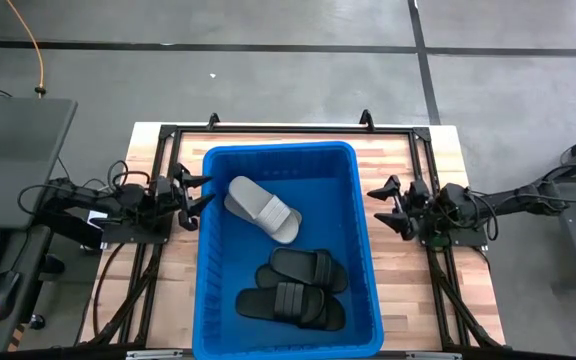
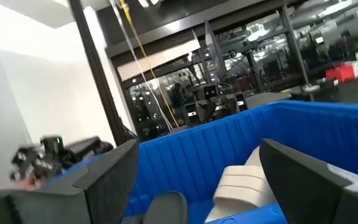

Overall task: Pick and place slides into bin
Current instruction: Return to Home Position

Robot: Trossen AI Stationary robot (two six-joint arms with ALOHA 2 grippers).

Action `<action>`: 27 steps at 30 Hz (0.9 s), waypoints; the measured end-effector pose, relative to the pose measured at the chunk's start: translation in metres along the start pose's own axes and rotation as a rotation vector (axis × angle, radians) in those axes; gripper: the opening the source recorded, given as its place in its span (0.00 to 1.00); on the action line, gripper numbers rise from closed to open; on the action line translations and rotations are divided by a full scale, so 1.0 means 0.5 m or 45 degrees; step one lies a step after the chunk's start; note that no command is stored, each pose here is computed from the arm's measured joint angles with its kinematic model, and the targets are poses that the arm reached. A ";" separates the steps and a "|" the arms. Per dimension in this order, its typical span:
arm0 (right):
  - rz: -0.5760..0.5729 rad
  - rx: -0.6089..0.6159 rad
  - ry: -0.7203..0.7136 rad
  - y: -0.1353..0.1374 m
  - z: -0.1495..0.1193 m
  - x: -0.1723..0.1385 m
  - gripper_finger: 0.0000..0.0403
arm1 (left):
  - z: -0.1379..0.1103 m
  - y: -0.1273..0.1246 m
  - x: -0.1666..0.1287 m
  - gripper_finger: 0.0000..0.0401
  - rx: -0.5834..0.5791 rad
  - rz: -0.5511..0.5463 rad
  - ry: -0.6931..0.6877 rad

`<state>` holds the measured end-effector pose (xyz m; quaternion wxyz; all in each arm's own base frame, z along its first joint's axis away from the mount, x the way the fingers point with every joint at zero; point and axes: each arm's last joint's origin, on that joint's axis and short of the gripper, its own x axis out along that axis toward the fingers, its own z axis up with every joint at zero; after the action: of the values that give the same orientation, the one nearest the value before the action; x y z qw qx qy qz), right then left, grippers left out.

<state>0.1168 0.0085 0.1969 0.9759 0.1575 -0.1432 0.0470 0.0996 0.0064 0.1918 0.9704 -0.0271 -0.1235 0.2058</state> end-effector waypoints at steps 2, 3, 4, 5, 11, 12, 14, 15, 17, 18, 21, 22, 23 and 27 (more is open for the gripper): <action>0.010 -0.074 0.017 0.000 -0.002 0.000 0.80 | 0.000 0.000 0.000 0.60 -0.017 0.000 -0.002; 0.007 -0.096 0.032 -0.001 -0.005 0.000 0.80 | 0.000 0.000 0.000 0.60 -0.020 0.000 -0.001; -0.003 -0.101 0.049 -0.002 -0.007 0.000 0.80 | 0.000 0.000 0.000 0.60 -0.019 0.000 0.002; -0.017 -0.100 0.063 -0.003 -0.010 0.000 0.80 | -0.001 0.000 0.000 0.60 -0.018 0.000 0.003; -0.081 -0.051 0.126 -0.008 -0.020 -0.001 0.80 | -0.001 0.000 0.000 0.60 -0.018 0.000 0.004; -0.084 -0.033 0.133 -0.009 -0.022 -0.001 0.80 | -0.001 0.000 0.000 0.60 -0.016 0.001 0.007; -0.094 0.004 0.158 -0.010 -0.025 -0.002 0.80 | -0.003 0.000 0.000 0.60 -0.011 0.001 0.018; -0.098 0.013 0.168 -0.011 -0.027 -0.002 0.80 | -0.004 0.000 0.000 0.60 -0.007 0.001 0.024; -0.106 0.037 0.183 -0.011 -0.029 -0.003 0.80 | -0.006 0.000 0.000 0.60 0.000 0.000 0.038; -0.110 0.035 0.191 -0.012 -0.031 -0.003 0.80 | -0.007 0.000 0.000 0.60 -0.001 0.000 0.045; -0.113 0.027 0.202 -0.012 -0.032 -0.003 0.80 | -0.008 0.000 0.000 0.60 0.002 0.000 0.052; -0.115 0.028 0.202 -0.012 -0.032 -0.003 0.80 | -0.008 0.000 0.000 0.60 0.003 0.000 0.053; -0.116 0.029 0.204 -0.012 -0.033 -0.003 0.80 | -0.008 0.000 0.000 0.60 0.003 0.000 0.054; -0.116 0.026 0.206 -0.013 -0.033 -0.003 0.80 | -0.008 0.000 0.000 0.60 0.003 0.000 0.052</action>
<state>0.1204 0.0077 0.1796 0.9838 0.1694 -0.0562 0.0166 0.1005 0.0064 0.1878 0.9727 -0.0302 -0.1035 0.2055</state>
